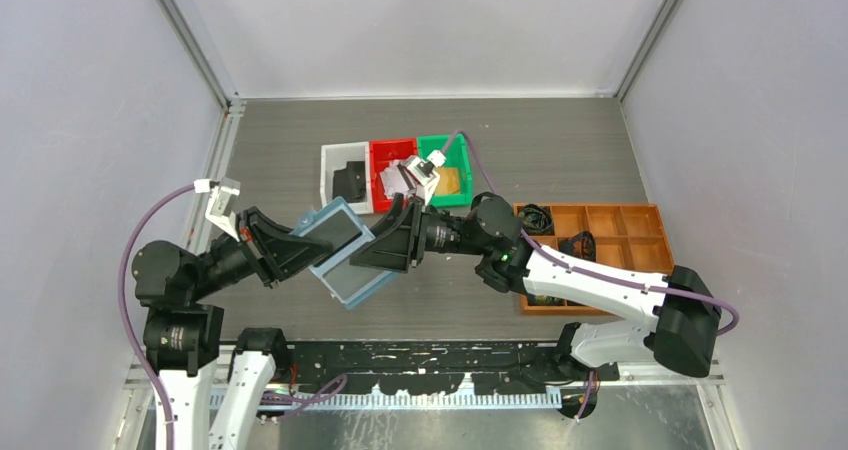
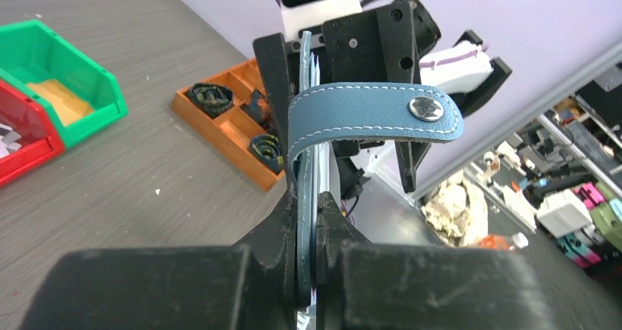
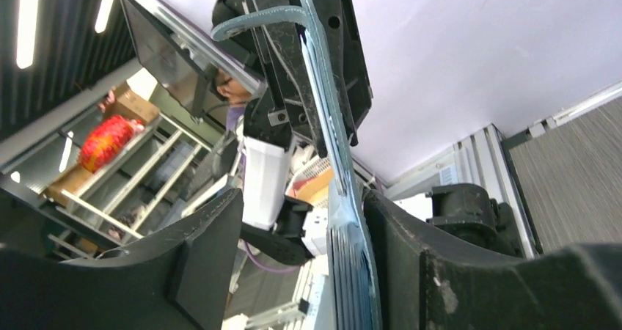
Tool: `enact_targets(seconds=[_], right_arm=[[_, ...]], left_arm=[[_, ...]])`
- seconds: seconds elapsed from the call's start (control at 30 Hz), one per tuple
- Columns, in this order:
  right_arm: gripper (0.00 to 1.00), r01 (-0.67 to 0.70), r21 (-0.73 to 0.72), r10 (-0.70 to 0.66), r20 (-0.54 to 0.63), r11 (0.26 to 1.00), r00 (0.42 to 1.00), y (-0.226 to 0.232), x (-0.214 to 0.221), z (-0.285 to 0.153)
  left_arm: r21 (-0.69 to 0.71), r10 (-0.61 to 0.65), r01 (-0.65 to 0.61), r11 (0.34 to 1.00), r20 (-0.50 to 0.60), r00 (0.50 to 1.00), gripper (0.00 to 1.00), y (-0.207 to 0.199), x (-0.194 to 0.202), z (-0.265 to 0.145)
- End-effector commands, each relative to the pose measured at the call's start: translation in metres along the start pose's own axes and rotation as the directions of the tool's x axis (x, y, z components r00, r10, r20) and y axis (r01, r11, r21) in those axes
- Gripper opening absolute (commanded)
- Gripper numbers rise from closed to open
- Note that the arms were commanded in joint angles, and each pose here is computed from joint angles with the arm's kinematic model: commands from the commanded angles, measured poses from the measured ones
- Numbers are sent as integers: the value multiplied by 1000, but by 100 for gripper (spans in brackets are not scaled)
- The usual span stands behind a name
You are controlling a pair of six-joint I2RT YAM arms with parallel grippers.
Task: Take the credit cards out of the card holder
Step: Remove the credit card from the card holder.
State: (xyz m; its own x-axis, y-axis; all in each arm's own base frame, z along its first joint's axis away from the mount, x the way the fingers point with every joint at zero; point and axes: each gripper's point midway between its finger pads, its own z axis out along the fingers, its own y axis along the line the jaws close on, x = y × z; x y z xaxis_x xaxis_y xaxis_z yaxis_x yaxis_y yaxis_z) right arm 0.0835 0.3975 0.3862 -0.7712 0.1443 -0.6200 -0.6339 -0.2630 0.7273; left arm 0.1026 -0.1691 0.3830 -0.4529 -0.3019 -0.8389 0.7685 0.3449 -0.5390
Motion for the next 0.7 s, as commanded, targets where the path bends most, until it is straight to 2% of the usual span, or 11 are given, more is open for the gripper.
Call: enact_targets(seconds=[0.0, 0.03, 0.13, 0.17, 0.23, 0.33, 0.4, 0.53, 0.67], right_arm=[[62, 31, -116, -16, 126, 993, 992, 39, -25, -2], [54, 30, -106, -16, 130, 994, 991, 37, -26, -2], [21, 26, -13, -25, 109, 1000, 994, 25, -26, -1], [15, 37, 46, -41, 81, 998, 996, 18, -24, -2], [6, 83, 147, -83, -3, 986, 997, 10, -17, -6], [1, 138, 261, -95, -170, 956, 981, 2, -6, -14], [1, 155, 294, -69, -284, 943, 956, 0, 4, -17], [1, 145, 312, 7, -439, 939, 899, 4, 18, -20], [1, 182, 308, -3, -503, 934, 864, 7, 20, -23]], left_arm=[[-34, 44, -39, 999, 144, 989, 0, -6, -30, 0], [-38, 41, -35, 999, 148, 988, 0, -6, -29, 0], [-43, 35, -29, 999, 141, 989, 1, -5, -24, -2], [-38, 38, -33, 999, 131, 991, 8, -6, -21, -2], [-27, 32, -30, 999, 95, 995, 31, -7, -13, -3], [13, 33, -34, 999, 32, 999, 44, -10, 1, -5], [17, 30, -30, 999, 9, 1000, 45, -7, 7, -5], [12, 18, -18, 1000, -6, 1000, 42, 0, 11, -3], [14, 28, -28, 1000, -23, 999, 33, 2, 15, -3]])
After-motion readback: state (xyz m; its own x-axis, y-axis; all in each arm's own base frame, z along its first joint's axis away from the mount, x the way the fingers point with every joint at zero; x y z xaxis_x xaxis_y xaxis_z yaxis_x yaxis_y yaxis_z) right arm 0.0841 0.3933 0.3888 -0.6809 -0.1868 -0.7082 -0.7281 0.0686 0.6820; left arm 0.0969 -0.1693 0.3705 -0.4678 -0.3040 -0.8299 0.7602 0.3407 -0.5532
